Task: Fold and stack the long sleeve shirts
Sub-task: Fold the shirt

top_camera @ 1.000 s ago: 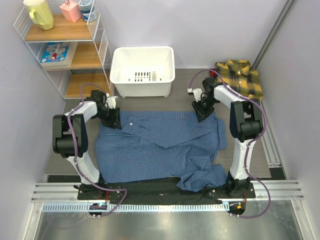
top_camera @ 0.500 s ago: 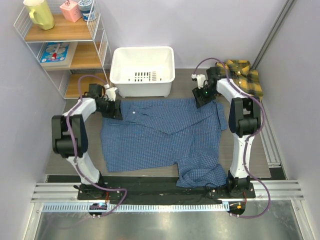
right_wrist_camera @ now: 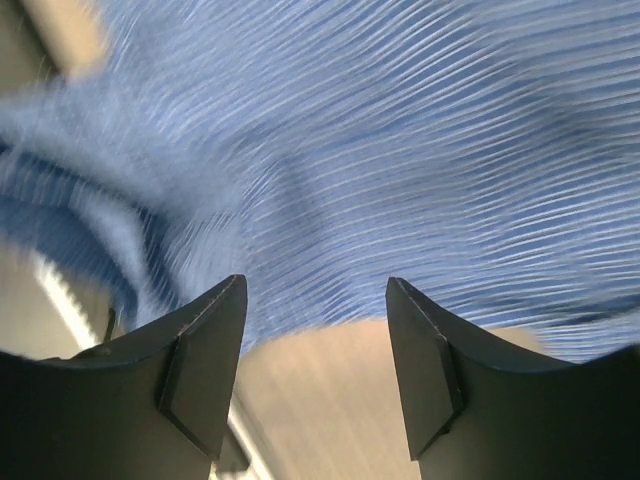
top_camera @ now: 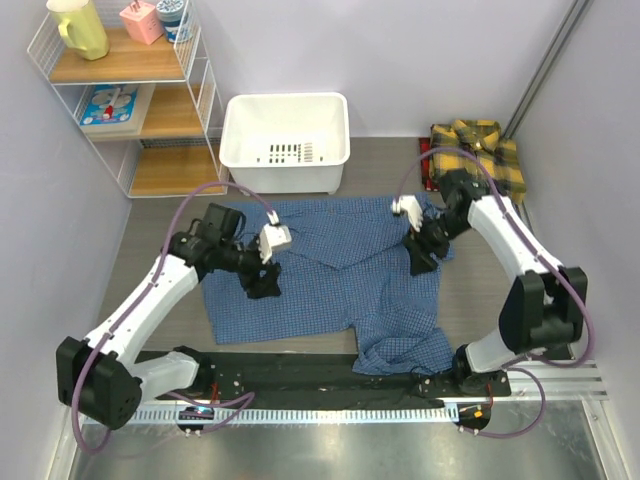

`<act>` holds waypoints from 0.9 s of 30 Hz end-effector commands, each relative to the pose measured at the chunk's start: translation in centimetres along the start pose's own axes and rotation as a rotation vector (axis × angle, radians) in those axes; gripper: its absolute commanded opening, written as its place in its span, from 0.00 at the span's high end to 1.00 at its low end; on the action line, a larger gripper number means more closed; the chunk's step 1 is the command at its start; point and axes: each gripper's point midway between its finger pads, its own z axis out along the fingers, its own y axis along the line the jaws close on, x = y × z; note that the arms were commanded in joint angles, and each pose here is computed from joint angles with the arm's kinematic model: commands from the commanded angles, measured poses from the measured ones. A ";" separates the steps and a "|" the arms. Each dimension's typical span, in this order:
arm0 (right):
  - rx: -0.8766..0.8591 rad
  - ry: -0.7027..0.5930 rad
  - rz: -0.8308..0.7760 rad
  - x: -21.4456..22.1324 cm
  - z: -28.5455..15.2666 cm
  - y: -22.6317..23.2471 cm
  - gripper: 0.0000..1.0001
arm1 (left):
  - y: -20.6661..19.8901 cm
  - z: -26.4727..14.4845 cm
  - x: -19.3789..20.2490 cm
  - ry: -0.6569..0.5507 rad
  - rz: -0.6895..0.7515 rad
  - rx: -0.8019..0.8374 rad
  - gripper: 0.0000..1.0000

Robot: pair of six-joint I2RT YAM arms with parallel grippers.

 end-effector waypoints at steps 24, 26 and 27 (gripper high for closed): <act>-0.286 0.176 -0.489 8.3 8.8 14.8 0.45 | -3.9 -1.6 13.6 0.381 0.165 0.013 0.37; -0.287 0.199 -0.470 8.6 9.2 14.7 0.43 | -3.7 -1.8 13.8 0.391 0.172 0.001 0.37; -0.286 0.201 -0.460 8.7 9.4 14.8 0.43 | -3.7 -1.8 14.0 0.396 0.173 -0.001 0.37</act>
